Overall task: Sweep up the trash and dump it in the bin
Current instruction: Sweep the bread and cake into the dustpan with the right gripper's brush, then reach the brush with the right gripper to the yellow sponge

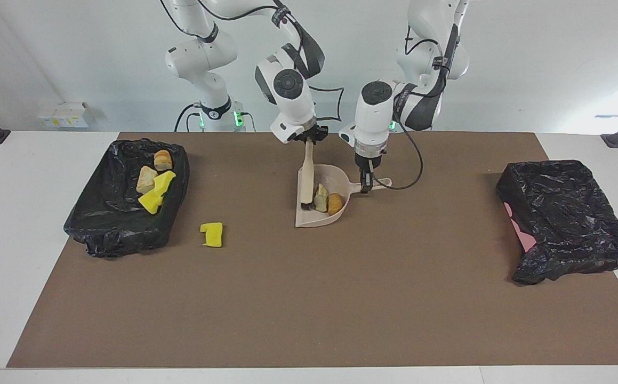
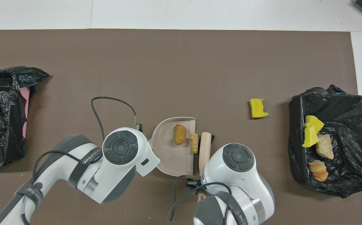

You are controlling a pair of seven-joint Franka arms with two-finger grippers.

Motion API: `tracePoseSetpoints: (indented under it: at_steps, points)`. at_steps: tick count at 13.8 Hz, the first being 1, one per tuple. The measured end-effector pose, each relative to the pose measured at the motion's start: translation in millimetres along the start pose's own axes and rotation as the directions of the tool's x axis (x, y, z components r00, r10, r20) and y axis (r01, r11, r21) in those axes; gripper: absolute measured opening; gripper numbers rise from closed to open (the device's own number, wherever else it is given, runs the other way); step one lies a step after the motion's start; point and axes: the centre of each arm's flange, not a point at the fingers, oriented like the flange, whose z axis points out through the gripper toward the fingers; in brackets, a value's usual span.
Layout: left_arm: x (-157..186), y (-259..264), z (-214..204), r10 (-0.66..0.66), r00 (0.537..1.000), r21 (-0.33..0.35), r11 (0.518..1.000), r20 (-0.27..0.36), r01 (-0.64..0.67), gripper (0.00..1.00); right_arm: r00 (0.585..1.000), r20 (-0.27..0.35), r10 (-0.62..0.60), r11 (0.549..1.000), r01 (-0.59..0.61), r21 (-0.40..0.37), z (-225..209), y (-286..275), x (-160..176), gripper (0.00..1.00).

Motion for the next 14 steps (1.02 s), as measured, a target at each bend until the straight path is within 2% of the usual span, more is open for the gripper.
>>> tracePoseSetpoints:
  at_steps: [3, 6, 10, 14]
  points:
    - [-1.3, -1.6, 1.1, -0.013, 1.0, 0.002, 1.0, -0.003, 0.013, 0.31, 1.0, 0.023, -0.015, 0.999, 0.016, -0.044, -16.6, 1.3, -0.1, 0.26]
    - [-4.0, -4.1, 2.2, -0.028, 1.0, 0.005, 1.0, -0.006, 0.028, 0.31, 0.999, -0.019, -0.036, 0.99, 0.033, -0.135, -51.1, 11.9, 11.2, 0.26]
    - [-16.3, -12.3, 6.9, -0.076, 0.997, -0.001, 0.997, -0.011, 0.076, 0.31, 0.997, -0.075, -0.027, 0.973, 0.009, -0.233, -65.5, 64.2, 61.5, 0.26]
    - [-16.8, -14.2, 6.5, -0.136, 0.991, -0.005, 0.991, -0.019, 0.136, 0.31, 0.993, -0.115, -0.011, 0.931, -0.032, -0.364, -76.4, 137.5, 112.2, 0.26]
